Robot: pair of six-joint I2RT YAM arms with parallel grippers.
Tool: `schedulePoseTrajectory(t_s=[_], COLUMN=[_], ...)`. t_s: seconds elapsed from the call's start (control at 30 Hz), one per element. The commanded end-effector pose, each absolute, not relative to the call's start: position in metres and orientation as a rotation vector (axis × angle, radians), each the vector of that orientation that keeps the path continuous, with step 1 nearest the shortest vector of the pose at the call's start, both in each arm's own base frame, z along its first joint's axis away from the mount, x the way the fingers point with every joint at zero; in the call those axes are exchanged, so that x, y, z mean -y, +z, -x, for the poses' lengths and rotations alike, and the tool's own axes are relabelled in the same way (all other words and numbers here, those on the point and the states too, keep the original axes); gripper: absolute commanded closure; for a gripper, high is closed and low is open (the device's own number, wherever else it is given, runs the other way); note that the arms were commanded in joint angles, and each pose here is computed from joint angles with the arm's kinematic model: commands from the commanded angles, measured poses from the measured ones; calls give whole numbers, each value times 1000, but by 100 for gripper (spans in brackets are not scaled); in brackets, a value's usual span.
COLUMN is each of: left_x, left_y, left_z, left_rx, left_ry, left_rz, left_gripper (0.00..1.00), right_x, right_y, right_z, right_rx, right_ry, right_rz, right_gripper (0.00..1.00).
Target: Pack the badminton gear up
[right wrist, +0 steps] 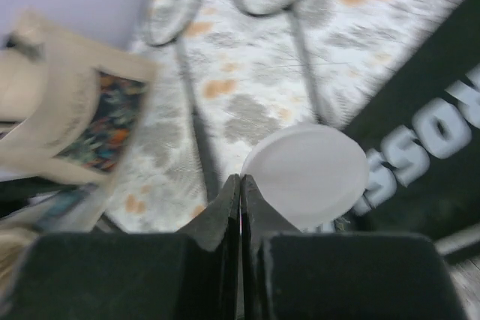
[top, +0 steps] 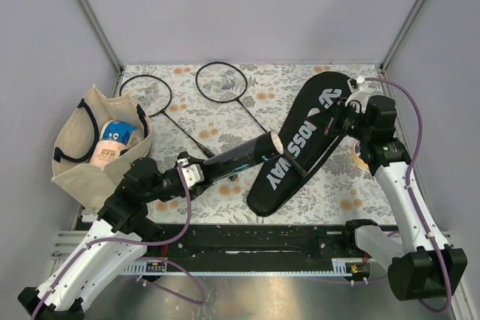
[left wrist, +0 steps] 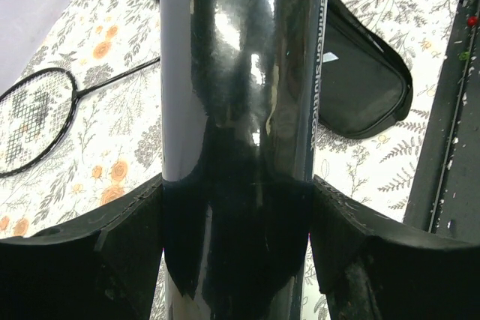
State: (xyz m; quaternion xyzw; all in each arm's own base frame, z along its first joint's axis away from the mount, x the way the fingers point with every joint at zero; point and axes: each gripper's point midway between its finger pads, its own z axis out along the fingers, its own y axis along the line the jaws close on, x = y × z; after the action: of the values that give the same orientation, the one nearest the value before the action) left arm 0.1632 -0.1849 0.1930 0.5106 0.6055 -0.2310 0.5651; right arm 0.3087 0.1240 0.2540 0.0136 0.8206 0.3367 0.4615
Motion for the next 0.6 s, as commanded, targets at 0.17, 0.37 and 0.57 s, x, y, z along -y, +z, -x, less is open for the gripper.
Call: schedulePoseTrajectory(t_s=[0.17, 0.37, 0.57], left_x=[175, 170, 166], left_y=[235, 236, 242], left_z=[-178, -176, -175], left_rx=[-1365, -1382, -1374], left_ry=[-389, -355, -332], left_rz=[-1228, -1264, -1288], left_gripper=[80, 80, 81], right_x=[-213, -230, -231], right_y=[345, 352, 351], right_z=[-222, -180, -166], right_rx=[-1548, -1464, -1472], right_ry=[1477, 1606, 1621], right_rz=[622, 810, 840], right_gripper=[100, 100, 100])
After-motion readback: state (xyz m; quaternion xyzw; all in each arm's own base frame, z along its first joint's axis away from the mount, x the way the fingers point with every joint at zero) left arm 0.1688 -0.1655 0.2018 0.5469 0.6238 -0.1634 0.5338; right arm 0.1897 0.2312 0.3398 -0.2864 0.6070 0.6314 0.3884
